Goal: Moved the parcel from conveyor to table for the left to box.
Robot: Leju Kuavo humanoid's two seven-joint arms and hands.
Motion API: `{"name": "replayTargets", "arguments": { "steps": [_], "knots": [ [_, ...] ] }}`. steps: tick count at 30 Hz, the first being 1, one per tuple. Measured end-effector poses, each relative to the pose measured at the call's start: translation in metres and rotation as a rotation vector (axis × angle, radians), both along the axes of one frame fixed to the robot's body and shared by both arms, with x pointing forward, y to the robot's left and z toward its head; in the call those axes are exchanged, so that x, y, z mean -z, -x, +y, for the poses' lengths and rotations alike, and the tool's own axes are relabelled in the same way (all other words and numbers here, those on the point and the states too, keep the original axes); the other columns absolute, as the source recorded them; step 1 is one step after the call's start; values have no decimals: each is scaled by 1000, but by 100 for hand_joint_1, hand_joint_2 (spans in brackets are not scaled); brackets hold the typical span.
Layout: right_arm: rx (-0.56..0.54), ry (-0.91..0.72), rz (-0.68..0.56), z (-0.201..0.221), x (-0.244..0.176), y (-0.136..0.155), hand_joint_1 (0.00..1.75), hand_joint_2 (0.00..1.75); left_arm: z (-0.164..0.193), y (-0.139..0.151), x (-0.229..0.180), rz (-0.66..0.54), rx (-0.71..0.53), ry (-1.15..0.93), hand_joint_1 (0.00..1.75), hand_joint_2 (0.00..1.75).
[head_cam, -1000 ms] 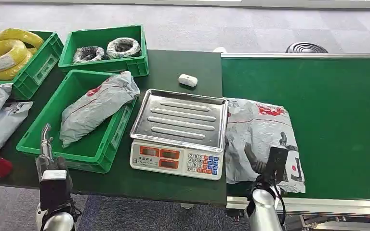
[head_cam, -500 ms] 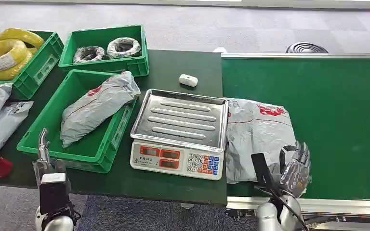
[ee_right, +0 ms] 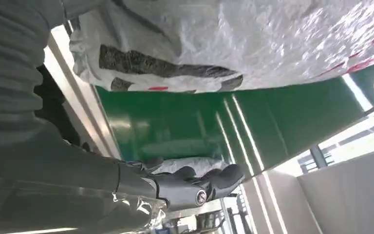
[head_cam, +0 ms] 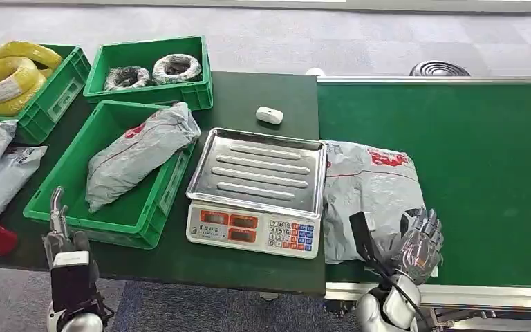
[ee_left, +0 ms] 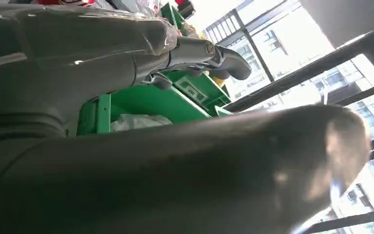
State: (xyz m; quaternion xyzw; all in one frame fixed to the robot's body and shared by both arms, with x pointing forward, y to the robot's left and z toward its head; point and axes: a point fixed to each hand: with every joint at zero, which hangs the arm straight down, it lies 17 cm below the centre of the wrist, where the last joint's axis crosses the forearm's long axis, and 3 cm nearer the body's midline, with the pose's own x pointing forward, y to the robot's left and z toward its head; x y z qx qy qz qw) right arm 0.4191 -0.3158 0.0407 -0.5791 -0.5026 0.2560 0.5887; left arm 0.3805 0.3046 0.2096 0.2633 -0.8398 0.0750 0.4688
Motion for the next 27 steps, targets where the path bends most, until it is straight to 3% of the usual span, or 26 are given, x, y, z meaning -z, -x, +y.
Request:
{"name": "replayTargets", "arguments": {
  "steps": [9, 27],
  "knots": [
    [-37, -72, 91, 3, 45, 11, 0, 175, -1, 5, 1, 4, 3, -2, 0, 0],
    [29, -112, 248, -9, 97, 17, 0, 175, -8, 3, -1, 2, 30, -5, 0, 0]
  ]
}}
